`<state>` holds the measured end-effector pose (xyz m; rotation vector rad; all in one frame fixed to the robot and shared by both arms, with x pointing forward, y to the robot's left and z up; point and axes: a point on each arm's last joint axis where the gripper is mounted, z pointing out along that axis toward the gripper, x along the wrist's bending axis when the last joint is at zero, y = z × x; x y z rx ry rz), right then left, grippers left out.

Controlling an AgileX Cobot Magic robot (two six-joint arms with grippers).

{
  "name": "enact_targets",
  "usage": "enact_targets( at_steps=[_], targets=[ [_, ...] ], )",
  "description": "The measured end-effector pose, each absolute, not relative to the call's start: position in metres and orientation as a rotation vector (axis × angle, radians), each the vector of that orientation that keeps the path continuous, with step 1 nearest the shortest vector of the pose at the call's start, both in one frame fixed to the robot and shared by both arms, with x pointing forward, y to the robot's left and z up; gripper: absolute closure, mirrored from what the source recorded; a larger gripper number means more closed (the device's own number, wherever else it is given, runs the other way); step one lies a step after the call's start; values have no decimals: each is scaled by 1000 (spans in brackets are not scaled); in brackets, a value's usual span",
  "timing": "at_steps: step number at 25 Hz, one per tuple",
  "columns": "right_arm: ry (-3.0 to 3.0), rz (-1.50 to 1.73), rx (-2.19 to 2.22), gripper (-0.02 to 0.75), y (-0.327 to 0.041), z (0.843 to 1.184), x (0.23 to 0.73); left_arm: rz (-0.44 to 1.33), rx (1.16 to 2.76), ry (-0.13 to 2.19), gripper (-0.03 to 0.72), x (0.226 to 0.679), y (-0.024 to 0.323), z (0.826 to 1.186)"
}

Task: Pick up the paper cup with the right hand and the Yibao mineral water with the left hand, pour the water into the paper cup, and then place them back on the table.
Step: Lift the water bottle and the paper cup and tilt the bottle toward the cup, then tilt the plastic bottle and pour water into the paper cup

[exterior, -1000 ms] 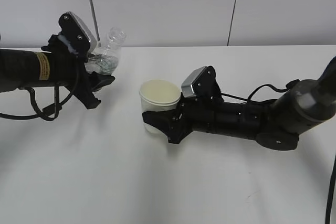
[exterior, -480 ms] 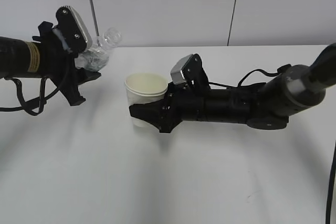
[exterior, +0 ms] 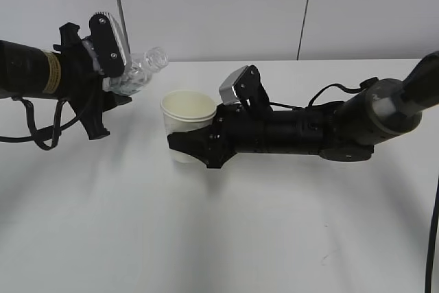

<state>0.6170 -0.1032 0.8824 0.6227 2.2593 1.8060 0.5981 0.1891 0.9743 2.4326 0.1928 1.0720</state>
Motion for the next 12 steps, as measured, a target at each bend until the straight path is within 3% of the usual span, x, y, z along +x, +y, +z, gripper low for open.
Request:
enact_targets(
  at_steps=[12],
  targets=[
    [2278, 1757, 645, 241, -105, 879, 618, 1115, 2503, 70, 347, 595, 178, 974]
  ],
)
